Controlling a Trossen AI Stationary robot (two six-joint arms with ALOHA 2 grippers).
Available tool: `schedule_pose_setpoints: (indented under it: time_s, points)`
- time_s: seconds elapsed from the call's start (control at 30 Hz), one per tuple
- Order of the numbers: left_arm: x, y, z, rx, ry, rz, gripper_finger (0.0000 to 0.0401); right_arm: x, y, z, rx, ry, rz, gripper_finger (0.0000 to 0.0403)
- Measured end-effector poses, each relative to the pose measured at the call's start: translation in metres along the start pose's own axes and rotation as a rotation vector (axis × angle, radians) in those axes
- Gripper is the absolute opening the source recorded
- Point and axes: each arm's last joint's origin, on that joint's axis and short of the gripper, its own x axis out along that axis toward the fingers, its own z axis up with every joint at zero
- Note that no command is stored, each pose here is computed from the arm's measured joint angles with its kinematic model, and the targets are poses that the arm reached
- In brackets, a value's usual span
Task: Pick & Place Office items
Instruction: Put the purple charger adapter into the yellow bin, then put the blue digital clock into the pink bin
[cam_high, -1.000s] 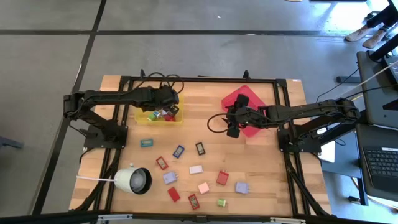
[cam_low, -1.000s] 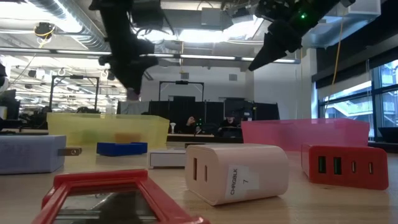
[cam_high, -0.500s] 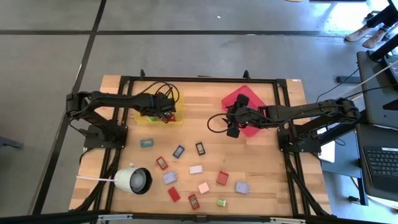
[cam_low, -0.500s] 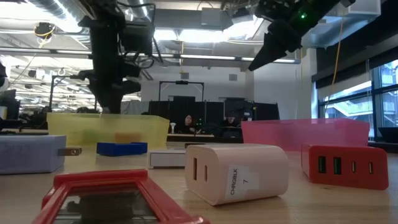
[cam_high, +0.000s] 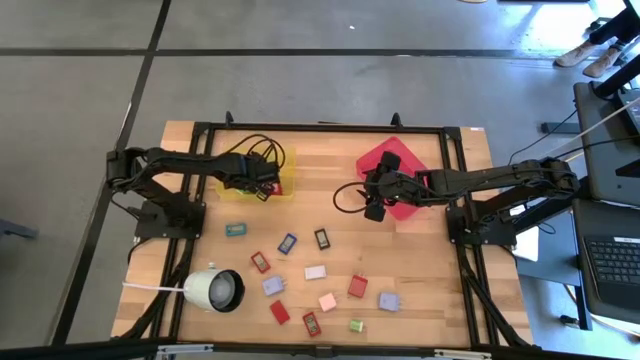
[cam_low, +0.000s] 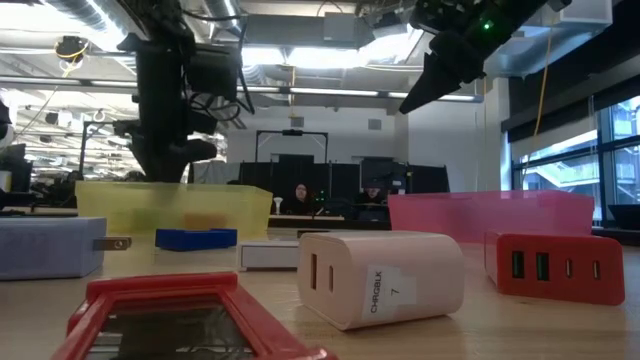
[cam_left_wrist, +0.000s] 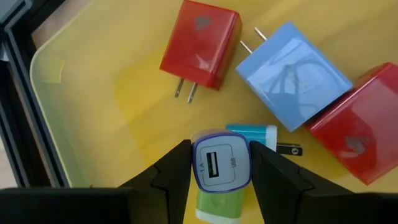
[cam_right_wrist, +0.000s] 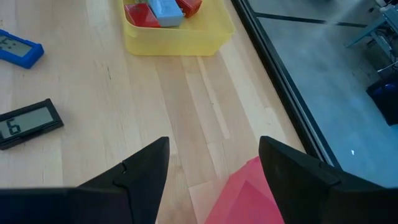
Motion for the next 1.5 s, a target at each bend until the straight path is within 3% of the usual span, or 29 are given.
schedule_pose_setpoints:
  time_s: [0.33,0.7,0.83,1.03,1.17,1.3,1.43,1.5]
  points:
    - [0.001,-0.001,0.000,-0.007,-0.014,-0.004,0.0150,0.000,0.000,0.000,0.000,0.000,0.001,0.0251]
    - [0.000,-0.003,0.004,0.064,-0.041,-0.031,0.0196,0.000,0.000,0.000,0.000,0.000,0.011,0.0251]
    - [-0.010,-0.006,0.014,0.120,-0.071,-0.052,0.0202,0.000,0.000,0.000,0.000,0.000,0.011,0.0251]
    - [-0.032,-0.010,0.033,0.107,-0.137,-0.105,0.0200,0.000,0.000,0.000,-0.001,0.000,0.010,0.0251]
    - [-0.043,-0.015,0.039,0.093,-0.131,-0.206,0.0203,0.000,0.000,0.000,-0.001,0.000,0.010,0.0251]
    - [-0.051,-0.034,0.038,0.094,-0.174,-0.402,0.0201,0.000,0.000,0.000,-0.001,0.001,0.007,0.0251]
    - [-0.062,-0.060,0.026,0.269,-0.290,-0.596,0.0197,0.000,0.000,0.000,0.022,0.001,0.007,0.0251]
    - [-0.070,-0.071,0.018,0.370,-0.357,-0.642,0.0197,0.000,0.000,0.000,0.025,0.001,0.007,0.0251]
